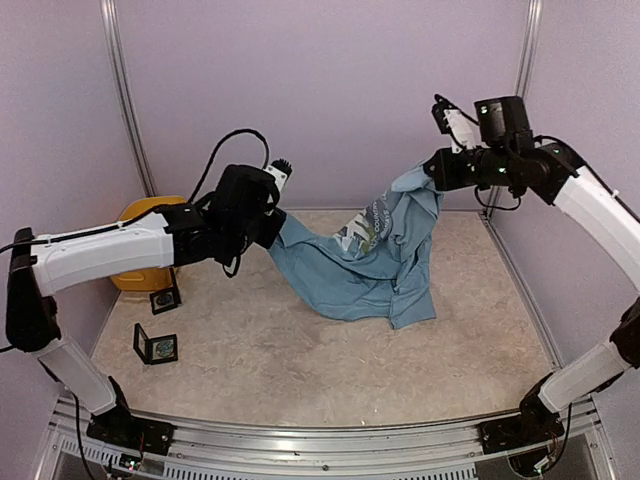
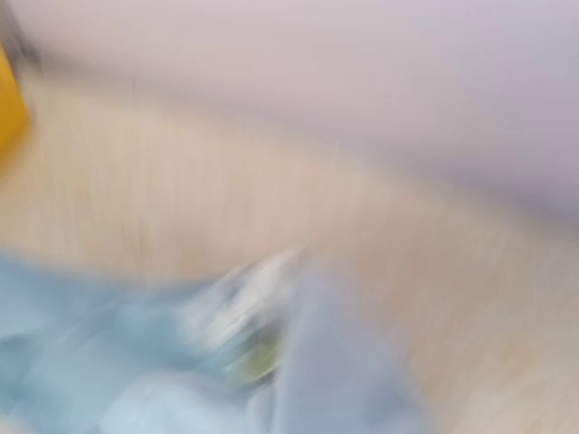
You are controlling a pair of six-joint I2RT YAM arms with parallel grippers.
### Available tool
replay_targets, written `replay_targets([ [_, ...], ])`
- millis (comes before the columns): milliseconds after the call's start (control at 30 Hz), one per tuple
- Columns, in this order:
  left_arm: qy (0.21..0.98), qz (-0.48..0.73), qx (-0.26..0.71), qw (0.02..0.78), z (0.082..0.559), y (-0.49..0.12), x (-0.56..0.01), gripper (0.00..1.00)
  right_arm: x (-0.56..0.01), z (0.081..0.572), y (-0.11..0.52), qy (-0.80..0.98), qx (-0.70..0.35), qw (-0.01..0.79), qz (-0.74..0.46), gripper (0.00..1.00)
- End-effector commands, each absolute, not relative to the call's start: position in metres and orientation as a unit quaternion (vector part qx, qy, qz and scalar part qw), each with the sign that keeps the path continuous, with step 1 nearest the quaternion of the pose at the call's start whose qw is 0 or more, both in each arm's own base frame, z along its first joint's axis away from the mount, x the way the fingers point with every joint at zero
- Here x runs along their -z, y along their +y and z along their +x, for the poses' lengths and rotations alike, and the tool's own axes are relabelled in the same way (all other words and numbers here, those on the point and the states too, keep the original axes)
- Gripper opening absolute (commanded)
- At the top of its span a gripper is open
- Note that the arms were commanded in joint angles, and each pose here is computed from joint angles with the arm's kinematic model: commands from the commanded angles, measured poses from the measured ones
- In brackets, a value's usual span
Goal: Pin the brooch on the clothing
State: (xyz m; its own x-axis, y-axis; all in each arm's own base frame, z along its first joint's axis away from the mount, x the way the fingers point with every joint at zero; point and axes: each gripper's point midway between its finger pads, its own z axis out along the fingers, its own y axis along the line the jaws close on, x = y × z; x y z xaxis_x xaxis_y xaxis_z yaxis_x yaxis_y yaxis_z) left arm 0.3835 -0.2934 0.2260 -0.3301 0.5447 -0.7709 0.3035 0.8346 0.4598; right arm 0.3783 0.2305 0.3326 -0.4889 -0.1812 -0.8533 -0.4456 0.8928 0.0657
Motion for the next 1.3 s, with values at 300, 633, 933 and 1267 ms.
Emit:
replay_targets([
  [300,0.653,0.124,0.011,0.747,0.214,-0.198,-0.533,0.00,-0.591,0.210,0.137,0.658,-0.209,0.694,-0.203,0.00],
  [633,0.659,0.104,-0.022,0.745,0.225,-0.177,-0.520,0.00,-0.536,0.267,0.126,0.728,-0.102,0.661,-0.153,0.00],
  [933,0.690,0.112,-0.028,0.714,0.315,-0.179,-0.485,0.00,-0.506,0.353,0.150,0.743,-0.066,0.639,-0.188,0.00],
  [1267,0.639,0.095,-0.103,0.756,0.354,-0.183,-0.540,0.00,-0.574,0.385,0.165,0.682,-0.124,0.694,-0.193,0.00],
])
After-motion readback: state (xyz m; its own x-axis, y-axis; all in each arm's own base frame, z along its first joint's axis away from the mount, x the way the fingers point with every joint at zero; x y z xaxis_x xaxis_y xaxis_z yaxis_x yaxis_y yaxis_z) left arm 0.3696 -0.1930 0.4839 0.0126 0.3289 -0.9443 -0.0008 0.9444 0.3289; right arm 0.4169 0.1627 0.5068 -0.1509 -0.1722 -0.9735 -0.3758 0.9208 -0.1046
